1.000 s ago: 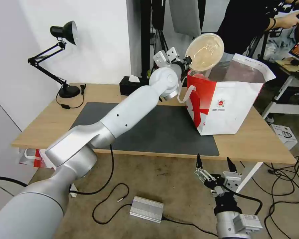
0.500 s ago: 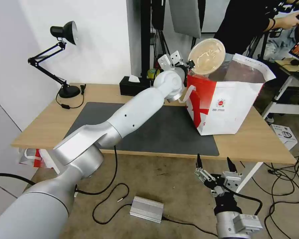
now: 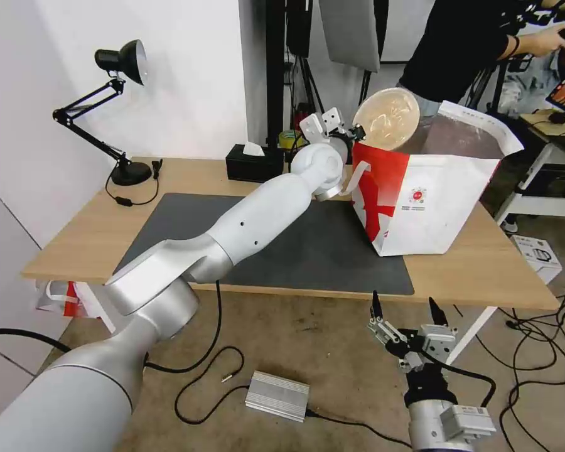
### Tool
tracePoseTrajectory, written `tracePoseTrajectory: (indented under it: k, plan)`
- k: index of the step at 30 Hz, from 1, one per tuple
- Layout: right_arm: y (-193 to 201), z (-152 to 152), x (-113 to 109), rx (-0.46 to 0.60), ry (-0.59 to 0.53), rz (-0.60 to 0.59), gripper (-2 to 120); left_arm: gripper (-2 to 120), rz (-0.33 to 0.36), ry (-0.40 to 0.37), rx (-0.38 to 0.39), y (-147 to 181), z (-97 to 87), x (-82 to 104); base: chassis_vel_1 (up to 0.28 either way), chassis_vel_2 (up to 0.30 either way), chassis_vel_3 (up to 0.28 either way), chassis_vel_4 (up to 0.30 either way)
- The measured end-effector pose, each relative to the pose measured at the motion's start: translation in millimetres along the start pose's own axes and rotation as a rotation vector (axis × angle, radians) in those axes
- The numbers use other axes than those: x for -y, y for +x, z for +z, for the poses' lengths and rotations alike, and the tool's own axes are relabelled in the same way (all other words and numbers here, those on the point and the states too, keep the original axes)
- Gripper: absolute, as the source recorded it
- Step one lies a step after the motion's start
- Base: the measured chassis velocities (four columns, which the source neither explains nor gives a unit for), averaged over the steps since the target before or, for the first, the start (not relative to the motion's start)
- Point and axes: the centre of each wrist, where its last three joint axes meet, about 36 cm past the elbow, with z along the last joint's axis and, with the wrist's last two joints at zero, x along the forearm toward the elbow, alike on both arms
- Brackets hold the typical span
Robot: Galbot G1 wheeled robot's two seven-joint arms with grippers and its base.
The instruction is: Pick up the trash from the table and place it into the takeout bag.
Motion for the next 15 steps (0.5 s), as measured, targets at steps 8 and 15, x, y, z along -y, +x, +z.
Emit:
tracePoseTrajectory:
  k: [8,15]
  plan:
    - [0.0,0.0,0.0,0.0,0.0,0.0,100,1,0.013,-0.016,-0.009,0.1,4.5,1.4,0.0,0.0,0.0,0.0]
    - [0.0,0.0,0.0,0.0,0.0,0.0,100,1,0.062,-0.083,-0.014,5.7,13.4,-3.0,0.0,0.0,0.0,0.0]
